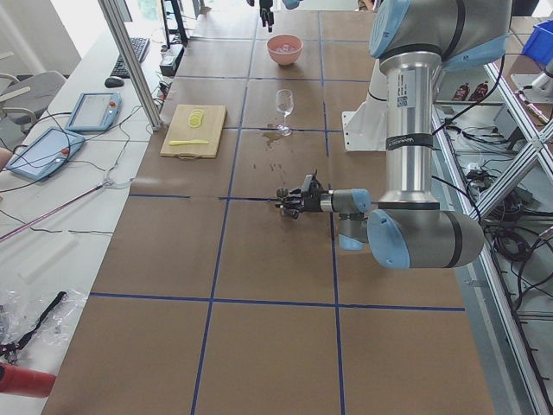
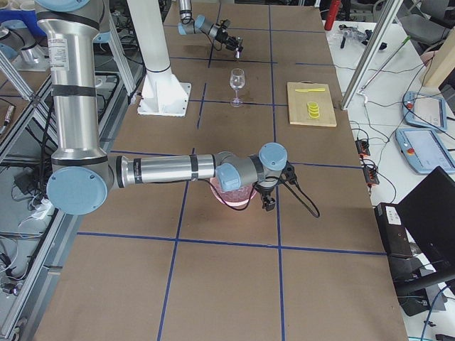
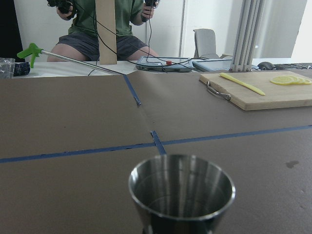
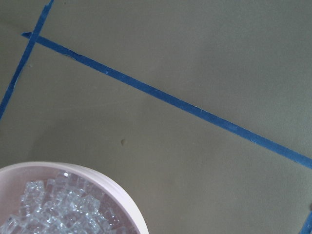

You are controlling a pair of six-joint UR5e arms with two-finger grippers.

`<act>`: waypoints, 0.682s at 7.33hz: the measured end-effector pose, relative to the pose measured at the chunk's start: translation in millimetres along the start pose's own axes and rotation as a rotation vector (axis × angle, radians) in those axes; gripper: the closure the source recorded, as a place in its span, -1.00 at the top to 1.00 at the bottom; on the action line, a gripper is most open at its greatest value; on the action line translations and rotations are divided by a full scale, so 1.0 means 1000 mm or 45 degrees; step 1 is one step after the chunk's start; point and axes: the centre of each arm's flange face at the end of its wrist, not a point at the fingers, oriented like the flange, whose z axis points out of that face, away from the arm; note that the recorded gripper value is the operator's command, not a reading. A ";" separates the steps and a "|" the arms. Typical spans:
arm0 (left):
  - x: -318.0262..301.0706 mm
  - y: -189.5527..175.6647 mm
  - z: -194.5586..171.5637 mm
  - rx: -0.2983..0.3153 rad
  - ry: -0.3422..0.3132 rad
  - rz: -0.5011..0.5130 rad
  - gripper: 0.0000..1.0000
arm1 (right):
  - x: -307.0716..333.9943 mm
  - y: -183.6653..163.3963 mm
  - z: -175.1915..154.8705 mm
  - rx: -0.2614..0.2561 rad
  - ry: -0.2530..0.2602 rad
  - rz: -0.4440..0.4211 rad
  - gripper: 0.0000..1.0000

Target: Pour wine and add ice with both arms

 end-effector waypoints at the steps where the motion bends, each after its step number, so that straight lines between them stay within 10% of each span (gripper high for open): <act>1: 0.000 0.000 0.000 -0.001 0.004 -0.002 0.33 | 0.000 0.000 0.000 0.000 0.000 0.000 1.00; 2: 0.001 -0.001 -0.001 -0.003 0.009 -0.003 0.86 | 0.000 0.000 0.000 -0.001 0.000 -0.001 1.00; 5: -0.006 -0.008 -0.011 -0.060 0.041 0.068 0.99 | 0.000 0.000 0.000 -0.001 0.000 -0.001 1.00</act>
